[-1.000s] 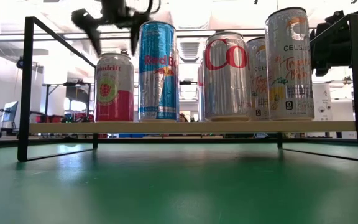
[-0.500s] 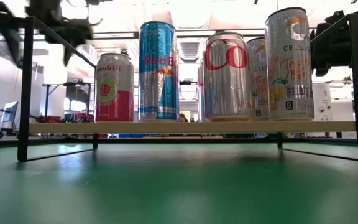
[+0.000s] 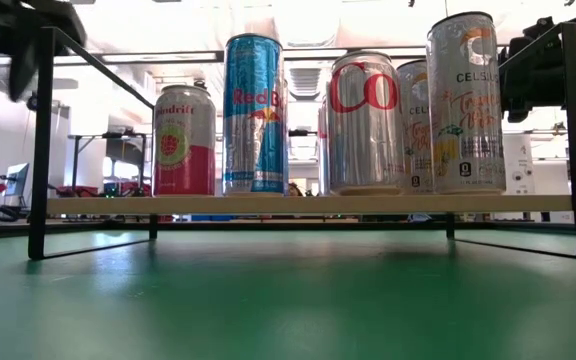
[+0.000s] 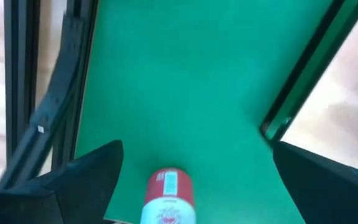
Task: Place canned beverage on shelf
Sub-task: Put the white-pink soda can on the shelf and align with the other white-pink soda can
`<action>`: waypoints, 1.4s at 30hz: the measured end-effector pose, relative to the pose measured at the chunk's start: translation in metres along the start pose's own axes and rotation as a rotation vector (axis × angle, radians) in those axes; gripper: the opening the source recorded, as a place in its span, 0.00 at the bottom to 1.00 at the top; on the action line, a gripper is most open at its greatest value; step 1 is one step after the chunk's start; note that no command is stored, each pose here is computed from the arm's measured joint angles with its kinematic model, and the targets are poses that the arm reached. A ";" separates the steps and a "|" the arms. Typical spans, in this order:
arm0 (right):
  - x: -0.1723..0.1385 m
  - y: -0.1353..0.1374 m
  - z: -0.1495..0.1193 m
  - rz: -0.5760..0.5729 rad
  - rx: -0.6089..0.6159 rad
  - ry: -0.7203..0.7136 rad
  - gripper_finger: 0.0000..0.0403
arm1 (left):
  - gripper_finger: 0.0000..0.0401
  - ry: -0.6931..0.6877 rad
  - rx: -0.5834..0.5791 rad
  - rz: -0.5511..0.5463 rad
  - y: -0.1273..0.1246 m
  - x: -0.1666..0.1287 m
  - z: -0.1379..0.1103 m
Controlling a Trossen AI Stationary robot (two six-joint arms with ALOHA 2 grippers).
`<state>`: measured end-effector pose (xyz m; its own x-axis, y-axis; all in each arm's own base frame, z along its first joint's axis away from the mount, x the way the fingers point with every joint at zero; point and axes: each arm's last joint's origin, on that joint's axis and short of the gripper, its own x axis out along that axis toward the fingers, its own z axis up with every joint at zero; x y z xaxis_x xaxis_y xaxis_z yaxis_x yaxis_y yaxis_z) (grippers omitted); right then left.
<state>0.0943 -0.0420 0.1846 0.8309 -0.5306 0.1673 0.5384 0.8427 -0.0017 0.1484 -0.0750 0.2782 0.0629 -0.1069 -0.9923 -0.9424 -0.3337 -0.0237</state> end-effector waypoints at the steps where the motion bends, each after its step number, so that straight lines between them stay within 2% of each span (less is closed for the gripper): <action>1: 0.000 0.000 0.000 0.000 0.001 0.000 0.91 | 0.99 0.001 -0.002 0.003 0.002 0.003 -0.007; 7: 0.000 0.000 0.000 0.000 0.002 0.000 0.91 | 0.99 0.002 -0.076 0.021 0.009 0.024 -0.045; 12: 0.000 0.000 0.000 0.000 0.002 0.000 0.91 | 0.99 -0.006 -0.170 0.029 0.011 0.035 -0.062; 15: 0.000 0.000 0.000 0.000 0.001 0.000 0.91 | 0.99 -0.001 -0.185 0.026 0.006 0.036 -0.071; 20: 0.000 0.000 0.000 0.000 0.001 0.000 0.91 | 0.99 -0.003 -0.192 0.056 -0.002 0.030 -0.087; 28: 0.000 0.000 0.000 -0.001 0.001 0.000 0.91 | 0.99 -0.059 -0.292 0.146 -0.010 0.003 -0.109; 34: 0.000 0.000 0.000 0.000 0.000 0.000 0.91 | 0.99 -0.011 -0.409 0.241 -0.021 -0.008 -0.135; 38: 0.000 0.000 0.000 0.000 0.000 0.000 0.91 | 0.99 -0.005 -0.487 0.246 -0.029 -0.013 -0.151; 42: 0.000 0.000 0.000 -0.001 0.001 0.000 0.91 | 0.99 -0.025 -0.497 0.258 -0.034 -0.013 -0.163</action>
<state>0.0943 -0.0420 0.1846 0.8307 -0.5311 0.1673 0.5387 0.8425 -0.0001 0.2334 -0.2149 0.3121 -0.1631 -0.2232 -0.9610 -0.6576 -0.7015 0.2745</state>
